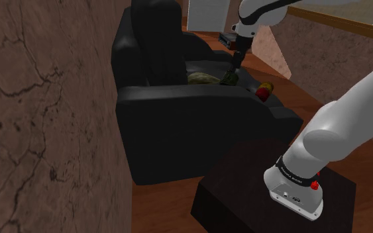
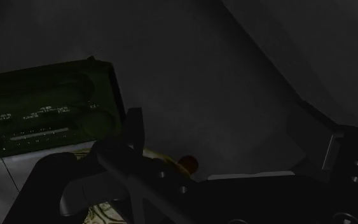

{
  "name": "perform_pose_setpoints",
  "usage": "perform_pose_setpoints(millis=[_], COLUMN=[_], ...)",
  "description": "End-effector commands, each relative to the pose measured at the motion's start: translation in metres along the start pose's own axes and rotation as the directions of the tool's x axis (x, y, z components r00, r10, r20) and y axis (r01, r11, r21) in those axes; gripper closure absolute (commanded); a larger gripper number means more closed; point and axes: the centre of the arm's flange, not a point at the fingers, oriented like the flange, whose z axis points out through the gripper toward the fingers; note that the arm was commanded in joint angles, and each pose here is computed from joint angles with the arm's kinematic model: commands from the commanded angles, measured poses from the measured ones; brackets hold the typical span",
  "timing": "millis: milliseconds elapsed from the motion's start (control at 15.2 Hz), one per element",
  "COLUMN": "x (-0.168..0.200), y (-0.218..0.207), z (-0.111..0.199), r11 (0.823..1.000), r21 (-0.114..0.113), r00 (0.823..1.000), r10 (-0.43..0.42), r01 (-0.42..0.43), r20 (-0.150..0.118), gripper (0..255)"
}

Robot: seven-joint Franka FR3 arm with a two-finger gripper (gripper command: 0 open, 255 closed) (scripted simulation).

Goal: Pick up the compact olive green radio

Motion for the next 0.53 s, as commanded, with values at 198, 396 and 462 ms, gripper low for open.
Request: perform_pose_setpoints(millis=[198, 396, 462], x=[0.024, 0.041, 0.046], y=[0.057, 0.091, 0.102], z=[0.018, 0.029, 0.032], r11=[0.999, 0.999, 0.998], r21=[-0.003, -0.005, -0.005], r00=[0.999, 0.998, 0.998], r10=[-0.033, -0.052, -0.058], r01=[0.033, 0.052, 0.058], r20=[-0.019, -0.03, -0.034], gripper=[0, 0, 0])
